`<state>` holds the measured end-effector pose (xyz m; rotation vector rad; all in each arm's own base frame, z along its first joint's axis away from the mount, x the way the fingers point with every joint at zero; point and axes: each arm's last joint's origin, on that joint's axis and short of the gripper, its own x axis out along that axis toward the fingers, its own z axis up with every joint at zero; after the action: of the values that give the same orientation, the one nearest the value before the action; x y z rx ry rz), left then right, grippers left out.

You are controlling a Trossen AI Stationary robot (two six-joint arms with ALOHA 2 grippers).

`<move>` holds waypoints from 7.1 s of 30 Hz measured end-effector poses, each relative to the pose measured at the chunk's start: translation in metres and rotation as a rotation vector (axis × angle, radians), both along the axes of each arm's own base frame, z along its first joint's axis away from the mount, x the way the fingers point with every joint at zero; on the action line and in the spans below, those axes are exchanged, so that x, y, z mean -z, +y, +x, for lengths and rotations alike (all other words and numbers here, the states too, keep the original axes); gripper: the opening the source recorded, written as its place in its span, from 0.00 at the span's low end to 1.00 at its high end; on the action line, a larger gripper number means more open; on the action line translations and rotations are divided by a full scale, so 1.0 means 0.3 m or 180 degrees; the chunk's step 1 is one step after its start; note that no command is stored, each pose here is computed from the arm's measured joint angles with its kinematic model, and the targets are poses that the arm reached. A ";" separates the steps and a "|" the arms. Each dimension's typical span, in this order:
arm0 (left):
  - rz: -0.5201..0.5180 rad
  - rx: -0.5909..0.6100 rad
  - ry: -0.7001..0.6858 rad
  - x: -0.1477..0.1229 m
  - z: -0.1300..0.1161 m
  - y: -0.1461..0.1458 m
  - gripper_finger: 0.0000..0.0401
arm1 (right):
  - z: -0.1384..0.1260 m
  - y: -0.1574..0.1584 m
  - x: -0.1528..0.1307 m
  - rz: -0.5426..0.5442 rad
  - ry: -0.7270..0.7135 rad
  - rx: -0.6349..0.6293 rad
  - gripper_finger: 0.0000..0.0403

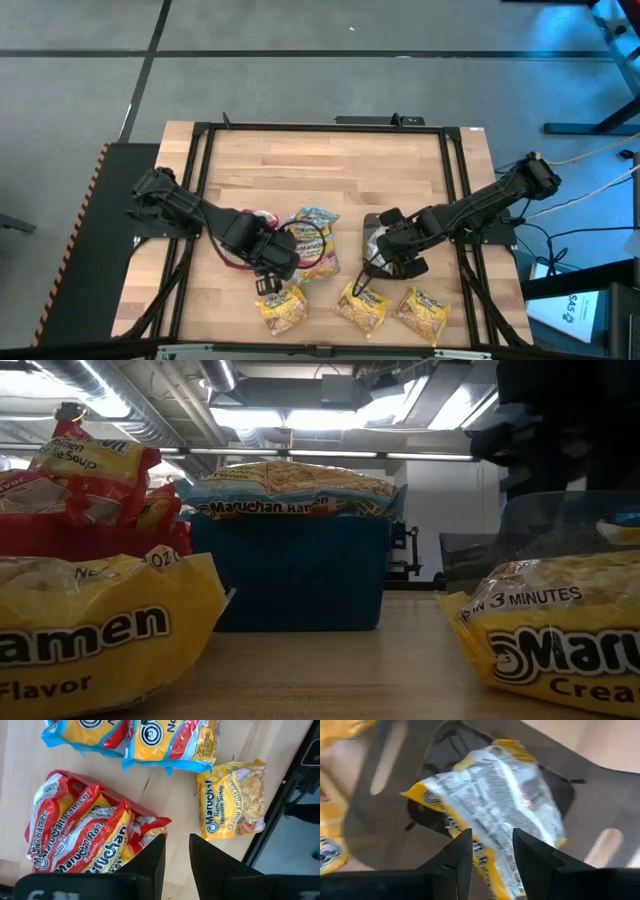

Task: Sort Maruchan noodles
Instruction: Put the yellow noodle pack into the black bin

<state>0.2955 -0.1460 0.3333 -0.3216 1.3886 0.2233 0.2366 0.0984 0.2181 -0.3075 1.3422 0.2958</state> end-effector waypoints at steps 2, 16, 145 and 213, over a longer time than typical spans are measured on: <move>-0.0011 -0.0015 -0.0024 -0.007 -0.009 -0.005 0.20 | 0.000 0.003 0.002 0.0096 0.0050 -0.0042 0.34; 0.0078 -0.0060 -0.0109 -0.008 -0.019 -0.030 0.20 | 0.025 0.011 0.063 -0.0078 0.0237 -0.0026 0.32; 0.0969 -0.0007 -0.0048 -0.007 -0.065 -0.013 0.20 | 0.119 -0.252 -0.145 0.0383 0.1489 0.2631 0.00; 0.0836 0.0141 0.0050 -0.005 -0.067 -0.017 0.20 | 0.079 -0.455 -0.042 -0.0072 0.1502 0.2535 0.34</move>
<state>0.2755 -0.1510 0.3349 -0.0711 1.3619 0.3681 0.2603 -0.0380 0.2305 0.3098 1.8169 -0.3388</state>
